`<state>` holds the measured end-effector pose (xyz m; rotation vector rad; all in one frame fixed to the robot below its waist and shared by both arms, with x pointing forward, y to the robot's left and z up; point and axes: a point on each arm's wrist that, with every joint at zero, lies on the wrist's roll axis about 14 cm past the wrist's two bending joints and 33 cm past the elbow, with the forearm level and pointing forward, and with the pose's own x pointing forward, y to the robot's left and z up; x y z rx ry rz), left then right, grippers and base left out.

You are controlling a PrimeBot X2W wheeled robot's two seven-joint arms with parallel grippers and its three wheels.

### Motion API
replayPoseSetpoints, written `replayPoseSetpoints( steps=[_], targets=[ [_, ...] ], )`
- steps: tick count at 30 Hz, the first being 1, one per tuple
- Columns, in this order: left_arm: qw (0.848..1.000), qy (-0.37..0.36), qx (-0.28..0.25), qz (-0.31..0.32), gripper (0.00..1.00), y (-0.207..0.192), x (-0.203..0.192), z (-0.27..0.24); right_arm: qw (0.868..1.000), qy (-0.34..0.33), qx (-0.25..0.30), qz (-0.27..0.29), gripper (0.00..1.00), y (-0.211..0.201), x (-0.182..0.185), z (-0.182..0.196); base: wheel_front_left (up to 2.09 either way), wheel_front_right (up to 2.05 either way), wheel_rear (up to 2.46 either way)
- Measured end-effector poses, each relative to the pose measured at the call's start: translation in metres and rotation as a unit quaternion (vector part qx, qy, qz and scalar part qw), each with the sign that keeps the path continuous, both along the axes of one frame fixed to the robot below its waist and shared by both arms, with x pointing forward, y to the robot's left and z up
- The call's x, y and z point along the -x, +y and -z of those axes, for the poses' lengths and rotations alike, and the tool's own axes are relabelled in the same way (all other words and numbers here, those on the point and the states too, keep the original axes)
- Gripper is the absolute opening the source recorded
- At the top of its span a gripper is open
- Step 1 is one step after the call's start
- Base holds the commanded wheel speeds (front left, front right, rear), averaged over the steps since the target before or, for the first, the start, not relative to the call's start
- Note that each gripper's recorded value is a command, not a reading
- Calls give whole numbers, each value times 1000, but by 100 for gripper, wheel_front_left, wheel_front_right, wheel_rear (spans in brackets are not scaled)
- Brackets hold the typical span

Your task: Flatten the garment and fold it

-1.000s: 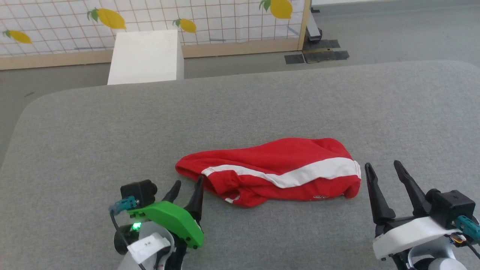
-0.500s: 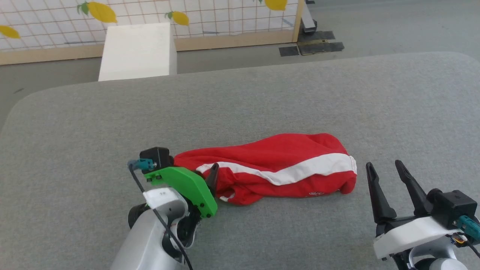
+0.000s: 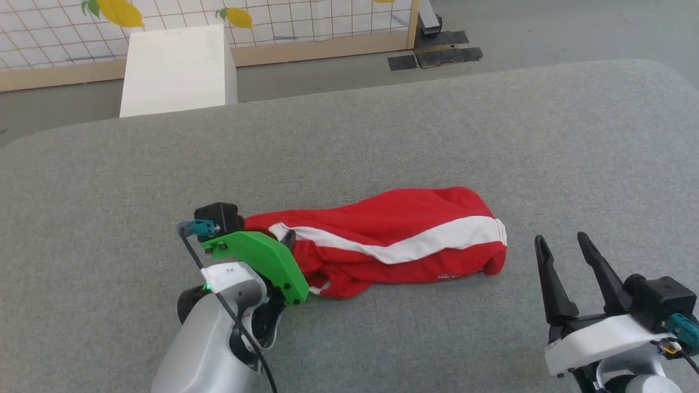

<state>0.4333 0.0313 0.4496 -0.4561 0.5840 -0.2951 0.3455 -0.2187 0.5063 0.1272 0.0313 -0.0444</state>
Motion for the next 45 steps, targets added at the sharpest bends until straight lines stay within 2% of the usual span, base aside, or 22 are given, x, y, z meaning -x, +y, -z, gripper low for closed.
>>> replayPoseSetpoints(
  steps=[3, 7, 11, 14, 18, 24, 29, 31, 32, 33, 37, 43, 45],
  targets=[
    [1000, -27, -7, -8, 0, 5, 0, -7, 1000, -4, 1, -2, 100, 1, -1, -2, 0, 0, 0],
    [1000, -26, -9, -14, 0, 12, 14, 1, 1000, 4, 3, -4, 100, -2, -6, -2, 0, 0, 0],
    [1000, -9, -14, -13, 0, 19, 31, 14, 997, 72, -19, -8, 100, -6, -18, 21, 0, 0, 0],
    [1000, -8, -13, -15, 0, 21, 33, 16, 990, 132, -49, -7, 100, -10, -31, 40, 0, 0, 0],
    [1000, -3, -11, -14, 0, 21, 34, 18, 972, 205, -117, -9, 100, -7, -50, 62, 0, 0, 0],
    [1000, 4, -12, -19, 0, 25, 35, 23, 931, 307, -195, -32, 100, 10, -65, 91, 0, 0, 0],
    [1000, 6, -13, -23, 0, 29, 35, 24, 907, 356, -216, -58, 100, 28, -66, 103, 0, 0, 0],
    [1000, 6, -13, -24, 0, 29, 36, 24, 905, 361, -217, -68, 100, 35, -67, 104, 0, 0, 0],
    [1000, 6, -14, -24, 0, 30, 36, 24, 905, 360, -215, -72, 94, 37, -68, 103, 0, 0, 0],
    [1000, 4, -14, -24, 0, 30, 36, 23, 908, 354, -209, -81, 0, 43, -70, 98, 0, 0, 0],
    [1000, 1, -14, -23, 0, 29, 36, 21, 914, 341, -202, -87, 0, 45, -72, 90, 0, 0, 0],
    [1000, -17, -9, -24, 0, 27, 34, 11, 949, 272, -143, -73, 0, 30, -83, 60, 0, 0, 0],
    [999, -39, 1, -26, 0, 27, 31, -1, 956, 252, -129, -76, 0, 30, -81, 49, 0, 0, 0]
  ],
)
